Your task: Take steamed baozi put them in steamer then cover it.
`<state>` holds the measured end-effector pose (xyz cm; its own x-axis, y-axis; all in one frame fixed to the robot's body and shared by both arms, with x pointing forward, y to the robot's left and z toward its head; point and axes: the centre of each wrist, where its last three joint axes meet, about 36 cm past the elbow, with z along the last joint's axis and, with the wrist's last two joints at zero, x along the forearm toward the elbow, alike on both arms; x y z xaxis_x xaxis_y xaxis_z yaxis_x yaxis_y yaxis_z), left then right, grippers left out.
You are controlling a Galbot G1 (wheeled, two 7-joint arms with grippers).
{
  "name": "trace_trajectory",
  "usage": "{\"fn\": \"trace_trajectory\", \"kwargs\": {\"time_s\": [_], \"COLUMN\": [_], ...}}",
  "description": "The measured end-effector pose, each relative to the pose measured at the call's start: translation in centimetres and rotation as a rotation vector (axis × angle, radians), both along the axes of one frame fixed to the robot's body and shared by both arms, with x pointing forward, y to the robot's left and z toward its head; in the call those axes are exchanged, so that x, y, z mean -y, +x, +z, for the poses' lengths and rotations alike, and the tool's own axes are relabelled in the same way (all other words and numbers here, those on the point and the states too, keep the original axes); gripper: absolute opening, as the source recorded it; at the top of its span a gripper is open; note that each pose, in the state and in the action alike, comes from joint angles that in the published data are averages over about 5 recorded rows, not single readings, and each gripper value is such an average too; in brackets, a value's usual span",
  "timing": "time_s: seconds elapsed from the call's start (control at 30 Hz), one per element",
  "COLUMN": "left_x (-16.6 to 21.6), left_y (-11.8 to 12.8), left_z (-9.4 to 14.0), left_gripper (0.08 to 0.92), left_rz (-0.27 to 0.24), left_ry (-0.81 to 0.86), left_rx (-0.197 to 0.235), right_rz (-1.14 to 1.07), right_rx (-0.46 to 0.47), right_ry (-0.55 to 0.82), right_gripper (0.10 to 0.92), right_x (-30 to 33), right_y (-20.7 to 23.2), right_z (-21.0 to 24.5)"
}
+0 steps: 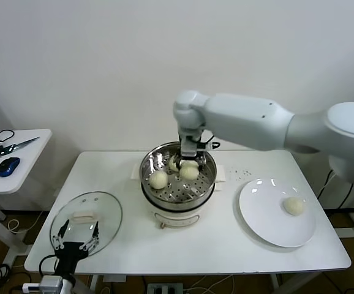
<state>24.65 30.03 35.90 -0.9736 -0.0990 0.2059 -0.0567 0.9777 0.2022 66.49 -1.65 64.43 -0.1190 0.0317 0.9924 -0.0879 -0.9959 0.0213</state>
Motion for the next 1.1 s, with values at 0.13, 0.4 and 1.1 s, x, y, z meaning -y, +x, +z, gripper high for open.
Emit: {"fn": "trace_trajectory", "kwargs": {"time_s": [0.13,0.4,1.1], "left_x": [-0.2,-0.4,-0.5], "left_y": [0.1,0.2,0.1], "left_z": [-0.1,-0.3,-0.5], "left_gripper": [0.823,0.823,0.823], "left_rz": [0.007,0.012,0.019], "left_ry": [-0.001,-0.003,-0.004], "left_rx": [-0.001,-0.004,-0.003], "right_rz": [0.043,0.104,0.097], "right_rx": [-0.027,-0.059,-0.037], "right_ry": [-0.007,-0.015,-0.001], "right_gripper": [0.687,0.691,0.823], "right_x": [-1.5,-3.3,-2.6], "right_y": [-1.0,-2.7,-2.5], "right_z": [-1.8,-3.8,-2.8]}}
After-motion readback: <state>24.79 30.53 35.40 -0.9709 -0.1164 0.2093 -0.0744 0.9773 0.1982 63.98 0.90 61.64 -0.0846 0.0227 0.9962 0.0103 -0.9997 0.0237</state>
